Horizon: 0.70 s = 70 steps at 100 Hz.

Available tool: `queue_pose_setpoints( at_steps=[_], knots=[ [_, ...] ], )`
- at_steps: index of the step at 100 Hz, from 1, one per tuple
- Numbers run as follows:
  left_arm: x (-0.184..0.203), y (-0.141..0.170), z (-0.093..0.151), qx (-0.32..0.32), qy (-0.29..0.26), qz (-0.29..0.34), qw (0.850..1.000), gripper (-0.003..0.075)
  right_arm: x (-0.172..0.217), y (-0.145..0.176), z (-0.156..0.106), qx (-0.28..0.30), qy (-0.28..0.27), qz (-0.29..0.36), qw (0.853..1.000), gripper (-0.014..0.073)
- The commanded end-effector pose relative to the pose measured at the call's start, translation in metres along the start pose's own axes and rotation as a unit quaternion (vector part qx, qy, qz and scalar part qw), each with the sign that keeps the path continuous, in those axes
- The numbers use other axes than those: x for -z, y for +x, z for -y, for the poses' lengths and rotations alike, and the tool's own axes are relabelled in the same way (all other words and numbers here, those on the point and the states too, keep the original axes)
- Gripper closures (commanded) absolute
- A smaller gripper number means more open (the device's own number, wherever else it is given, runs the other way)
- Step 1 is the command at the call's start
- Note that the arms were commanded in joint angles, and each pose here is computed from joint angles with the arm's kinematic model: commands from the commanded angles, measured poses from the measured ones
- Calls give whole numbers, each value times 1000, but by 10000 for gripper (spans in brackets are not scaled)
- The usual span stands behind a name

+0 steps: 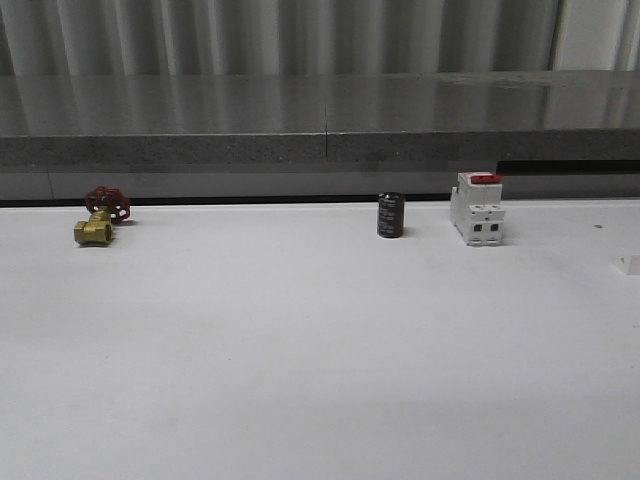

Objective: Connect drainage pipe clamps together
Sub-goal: 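Close the left gripper on the end tab of the half-ring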

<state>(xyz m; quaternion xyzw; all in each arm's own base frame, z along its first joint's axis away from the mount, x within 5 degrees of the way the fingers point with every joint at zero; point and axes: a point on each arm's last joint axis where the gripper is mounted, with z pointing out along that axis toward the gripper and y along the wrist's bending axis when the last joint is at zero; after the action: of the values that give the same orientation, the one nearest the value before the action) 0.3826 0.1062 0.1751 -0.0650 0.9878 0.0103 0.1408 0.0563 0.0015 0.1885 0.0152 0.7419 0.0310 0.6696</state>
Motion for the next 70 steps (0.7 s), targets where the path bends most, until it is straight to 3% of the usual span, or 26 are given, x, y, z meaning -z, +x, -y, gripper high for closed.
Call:
queue_pose_setpoints(
  at_steps=[1, 43, 52, 70],
  knots=[
    [18, -12, -1, -1, -3, 46, 999, 155, 3, -15, -1, 9, -3, 60, 998, 662],
    [0, -10, -2, 0, 0, 28, 1000, 177, 3, -15, -1, 9, -3, 60, 998, 662],
    [0, -10, -2, -2, -1, 26, 1000, 302, 3, -15, -1, 9, -3, 60, 998, 662],
    [0, -8, -5, -7, -8, 19, 1000, 690, 3, -15, -1, 9, -3, 60, 998, 662]
  ],
)
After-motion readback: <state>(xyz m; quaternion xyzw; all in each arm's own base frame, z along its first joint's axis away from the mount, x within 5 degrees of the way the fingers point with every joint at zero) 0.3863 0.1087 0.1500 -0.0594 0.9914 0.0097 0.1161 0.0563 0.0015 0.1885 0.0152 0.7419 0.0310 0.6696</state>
